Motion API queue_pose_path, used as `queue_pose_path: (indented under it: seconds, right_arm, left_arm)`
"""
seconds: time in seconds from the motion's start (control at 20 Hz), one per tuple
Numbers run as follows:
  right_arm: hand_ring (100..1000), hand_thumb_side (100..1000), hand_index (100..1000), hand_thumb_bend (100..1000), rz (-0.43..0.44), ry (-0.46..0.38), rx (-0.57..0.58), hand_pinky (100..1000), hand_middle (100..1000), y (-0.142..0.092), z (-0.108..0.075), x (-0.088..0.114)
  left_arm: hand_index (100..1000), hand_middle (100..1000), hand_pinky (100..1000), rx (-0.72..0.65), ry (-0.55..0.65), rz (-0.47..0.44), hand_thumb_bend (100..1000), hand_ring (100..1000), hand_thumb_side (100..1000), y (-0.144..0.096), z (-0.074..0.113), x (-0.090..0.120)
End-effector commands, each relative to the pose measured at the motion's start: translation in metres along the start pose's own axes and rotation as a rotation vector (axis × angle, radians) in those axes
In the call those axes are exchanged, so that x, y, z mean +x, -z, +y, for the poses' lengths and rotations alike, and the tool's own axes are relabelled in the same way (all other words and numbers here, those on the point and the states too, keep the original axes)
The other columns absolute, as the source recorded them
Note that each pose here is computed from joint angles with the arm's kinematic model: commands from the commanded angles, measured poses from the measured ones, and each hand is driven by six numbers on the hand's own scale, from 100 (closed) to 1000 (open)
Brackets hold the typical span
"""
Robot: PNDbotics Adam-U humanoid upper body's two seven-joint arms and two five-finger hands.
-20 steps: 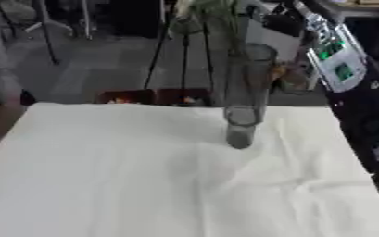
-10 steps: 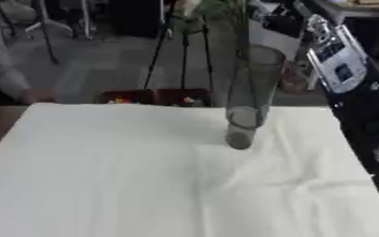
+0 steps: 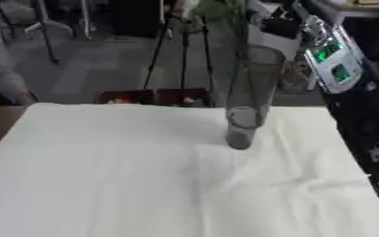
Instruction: Arrange flowers into the vase.
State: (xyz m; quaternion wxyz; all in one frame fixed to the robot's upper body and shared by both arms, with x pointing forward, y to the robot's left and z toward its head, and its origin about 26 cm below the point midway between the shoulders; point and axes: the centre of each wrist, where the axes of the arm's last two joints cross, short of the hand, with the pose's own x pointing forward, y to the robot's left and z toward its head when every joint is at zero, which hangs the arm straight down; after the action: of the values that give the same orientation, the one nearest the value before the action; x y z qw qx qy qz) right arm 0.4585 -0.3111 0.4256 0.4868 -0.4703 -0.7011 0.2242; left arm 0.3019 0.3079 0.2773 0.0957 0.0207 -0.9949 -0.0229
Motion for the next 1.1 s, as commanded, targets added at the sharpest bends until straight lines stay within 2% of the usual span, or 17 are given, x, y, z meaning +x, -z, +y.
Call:
queue_pose_path:
  seconds: [0.05,0.45,0.6,0.65,0.85,1.1]
  right_arm:
    - [939,709,626,447,-0.009,-0.001,-0.046,915,879,0.001,-0.018,0.007]
    - [941,731,637,452,-0.007,-0.016,-0.055,917,884,-0.001,-0.025,0.001]
    - [941,731,637,452,-0.005,-0.027,-0.069,917,884,-0.005,-0.036,-0.008]
    - [943,753,662,462,-0.002,-0.032,-0.067,918,885,-0.006,-0.038,-0.012]
    - [941,761,675,465,0.015,-0.045,-0.069,917,884,-0.014,-0.05,-0.034]
    - [941,763,677,465,0.02,-0.037,-0.07,917,884,-0.018,-0.054,-0.04]
  left_arm:
    - [970,940,788,-0.018,0.019,-0.032,100,933,1000,0.008,0.003,0.006]
    - [970,940,788,-0.016,0.025,-0.028,100,933,1000,0.007,0.004,0.006]
    - [970,940,788,-0.014,0.03,-0.025,100,933,1000,0.006,0.005,0.006]
    - [971,940,788,-0.013,0.032,-0.024,100,934,1000,0.006,0.006,0.006]
    - [971,940,788,-0.011,0.036,-0.023,100,933,1000,0.005,0.006,0.006]
    - [971,940,788,-0.01,0.037,-0.022,100,933,1000,0.004,0.006,0.006]
